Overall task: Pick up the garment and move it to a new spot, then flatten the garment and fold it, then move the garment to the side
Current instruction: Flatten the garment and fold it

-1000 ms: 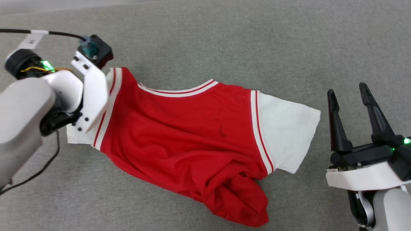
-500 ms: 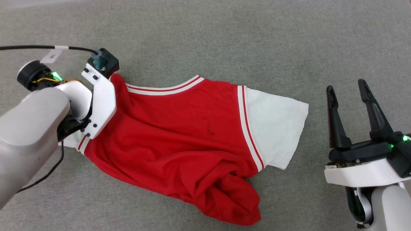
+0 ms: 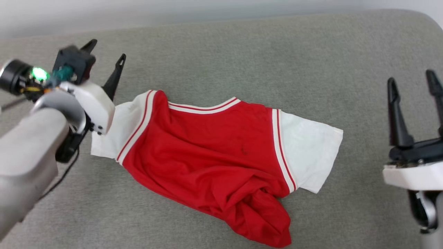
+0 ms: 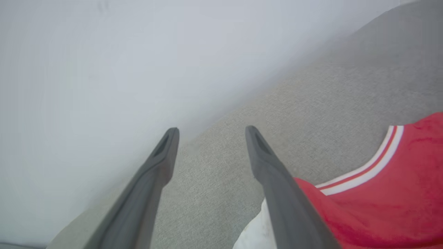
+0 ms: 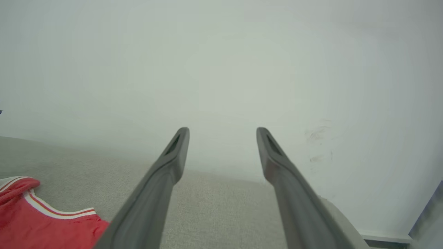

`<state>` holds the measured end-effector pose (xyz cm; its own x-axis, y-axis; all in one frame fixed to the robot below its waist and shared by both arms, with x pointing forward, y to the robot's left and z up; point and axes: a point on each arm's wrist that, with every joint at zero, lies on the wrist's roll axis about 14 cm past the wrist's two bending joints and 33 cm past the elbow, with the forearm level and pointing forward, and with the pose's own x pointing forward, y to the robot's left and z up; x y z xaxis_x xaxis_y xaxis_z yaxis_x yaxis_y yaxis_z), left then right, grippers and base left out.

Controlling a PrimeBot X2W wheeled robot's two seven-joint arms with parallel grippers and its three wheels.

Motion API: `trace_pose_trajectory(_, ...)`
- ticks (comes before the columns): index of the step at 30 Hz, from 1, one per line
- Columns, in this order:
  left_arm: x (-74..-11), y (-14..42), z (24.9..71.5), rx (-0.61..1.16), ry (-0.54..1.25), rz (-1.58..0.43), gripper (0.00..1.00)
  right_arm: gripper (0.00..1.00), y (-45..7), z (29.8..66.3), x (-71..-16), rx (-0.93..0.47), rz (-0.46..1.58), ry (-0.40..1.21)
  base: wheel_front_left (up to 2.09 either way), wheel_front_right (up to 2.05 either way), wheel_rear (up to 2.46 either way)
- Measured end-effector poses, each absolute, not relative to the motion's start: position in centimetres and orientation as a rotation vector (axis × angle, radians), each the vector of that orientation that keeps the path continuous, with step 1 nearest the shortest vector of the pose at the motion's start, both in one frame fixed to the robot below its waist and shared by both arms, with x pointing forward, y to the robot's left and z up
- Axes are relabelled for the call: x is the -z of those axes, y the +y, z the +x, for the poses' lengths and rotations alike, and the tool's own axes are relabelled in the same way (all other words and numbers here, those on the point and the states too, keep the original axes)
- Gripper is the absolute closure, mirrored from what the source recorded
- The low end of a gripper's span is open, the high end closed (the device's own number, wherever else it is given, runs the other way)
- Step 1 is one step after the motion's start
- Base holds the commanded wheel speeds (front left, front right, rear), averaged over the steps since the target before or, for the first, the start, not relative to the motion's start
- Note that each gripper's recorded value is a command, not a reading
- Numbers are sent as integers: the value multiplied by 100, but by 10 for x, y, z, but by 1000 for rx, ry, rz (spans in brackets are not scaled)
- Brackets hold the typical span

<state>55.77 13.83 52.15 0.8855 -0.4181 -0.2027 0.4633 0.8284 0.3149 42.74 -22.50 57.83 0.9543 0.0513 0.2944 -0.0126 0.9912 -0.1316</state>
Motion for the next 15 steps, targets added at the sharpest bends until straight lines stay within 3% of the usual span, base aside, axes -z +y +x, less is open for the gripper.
trace_pose_trajectory(5, -539, 164, 534, 326, 6, 313, 0, 0, -227, 443, -592, -105, -233, -283, 0, 0, 0)
trace_pose_trajectory(15, -554, 189, 488, 69, -119, 204, 0, 0, -233, 472, -539, -269, -344, 291, 0, 0, 0)
